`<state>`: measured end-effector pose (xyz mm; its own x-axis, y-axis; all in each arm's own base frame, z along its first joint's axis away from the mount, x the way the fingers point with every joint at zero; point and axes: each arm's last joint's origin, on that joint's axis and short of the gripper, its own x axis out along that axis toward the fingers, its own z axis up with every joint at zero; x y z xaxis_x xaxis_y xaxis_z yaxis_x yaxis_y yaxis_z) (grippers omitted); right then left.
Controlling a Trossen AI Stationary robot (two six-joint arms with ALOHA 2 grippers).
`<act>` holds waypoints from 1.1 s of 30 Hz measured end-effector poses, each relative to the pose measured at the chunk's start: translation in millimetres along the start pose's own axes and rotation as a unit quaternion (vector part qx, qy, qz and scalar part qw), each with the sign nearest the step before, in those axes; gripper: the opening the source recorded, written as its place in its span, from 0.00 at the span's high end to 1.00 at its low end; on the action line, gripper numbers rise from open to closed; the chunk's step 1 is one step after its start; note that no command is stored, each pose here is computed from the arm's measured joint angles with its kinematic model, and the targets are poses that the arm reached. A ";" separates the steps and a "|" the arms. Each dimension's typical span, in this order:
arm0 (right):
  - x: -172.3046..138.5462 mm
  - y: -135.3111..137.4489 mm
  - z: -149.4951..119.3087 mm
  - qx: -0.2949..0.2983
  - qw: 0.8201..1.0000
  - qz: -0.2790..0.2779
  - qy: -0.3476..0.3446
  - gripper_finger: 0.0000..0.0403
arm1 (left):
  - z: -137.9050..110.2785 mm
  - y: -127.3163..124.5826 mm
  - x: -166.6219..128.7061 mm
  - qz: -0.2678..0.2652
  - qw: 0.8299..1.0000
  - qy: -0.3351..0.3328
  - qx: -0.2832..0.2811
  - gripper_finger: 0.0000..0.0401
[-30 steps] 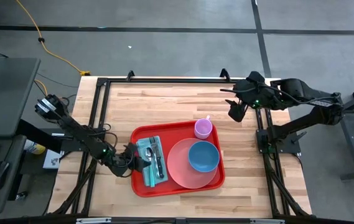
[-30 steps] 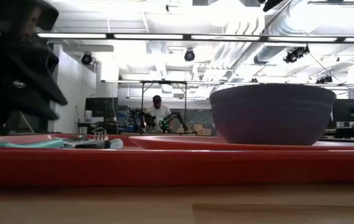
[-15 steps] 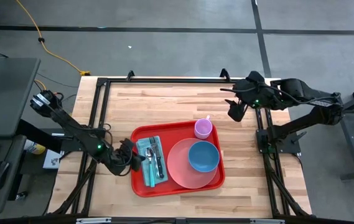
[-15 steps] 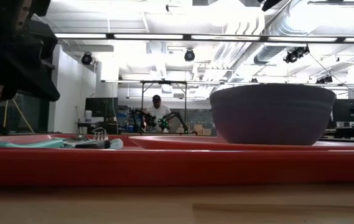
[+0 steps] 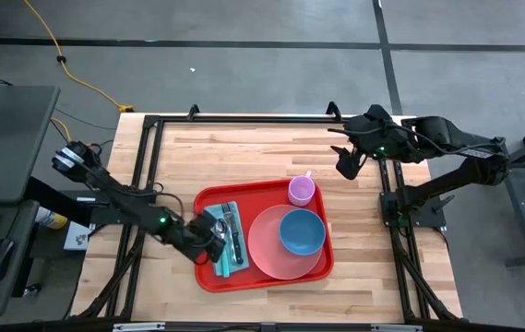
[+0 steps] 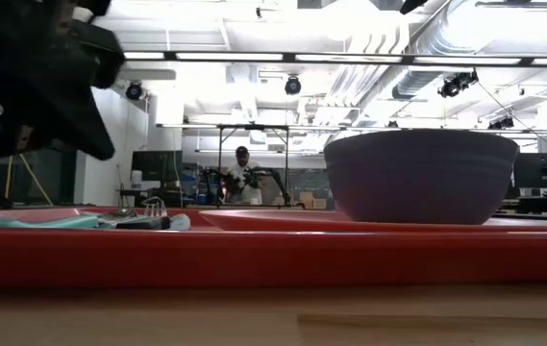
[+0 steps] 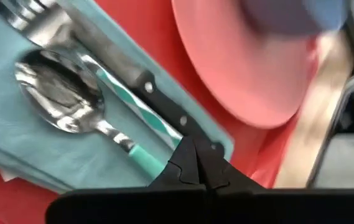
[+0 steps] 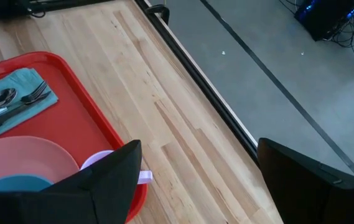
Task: Set up tray
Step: Put the blue spoon on the blue napkin to the left of the blue fork
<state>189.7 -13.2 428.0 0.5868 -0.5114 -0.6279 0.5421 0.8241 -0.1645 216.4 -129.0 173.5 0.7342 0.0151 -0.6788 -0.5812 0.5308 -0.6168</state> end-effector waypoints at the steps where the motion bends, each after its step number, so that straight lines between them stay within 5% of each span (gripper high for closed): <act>1: 0.1 0.1 0.0 0.000 1.000 0.000 0.000 0.26 | 2.1 -2.7 3.3 0.008 1.000 0.017 0.012 0.98; 7: 0.1 0.2 -0.1 -0.001 1.000 0.003 0.001 0.26 | 13.5 -20.7 9.1 0.094 0.984 0.113 0.097 0.98; 12: 0.2 0.4 -0.1 -0.002 1.000 0.004 0.001 0.26 | 22.1 -41.9 6.8 0.131 0.976 0.116 0.127 0.98; 26: 26.6 12.3 -20.3 -0.018 0.998 0.011 0.052 0.26 | 7.2 -66.3 44.6 0.177 0.947 0.191 0.191 0.98; 33: 26.1 11.4 -21.4 -0.012 0.999 0.012 0.038 0.26 | 6.2 -70.6 45.3 0.163 0.949 0.196 0.186 0.98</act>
<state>198.4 -11.9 393.5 0.5513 -0.4720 -0.6879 0.5130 0.8421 -0.1667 292.9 -160.6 188.7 0.3082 -0.0478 -0.9501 -0.5374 0.8154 -0.2153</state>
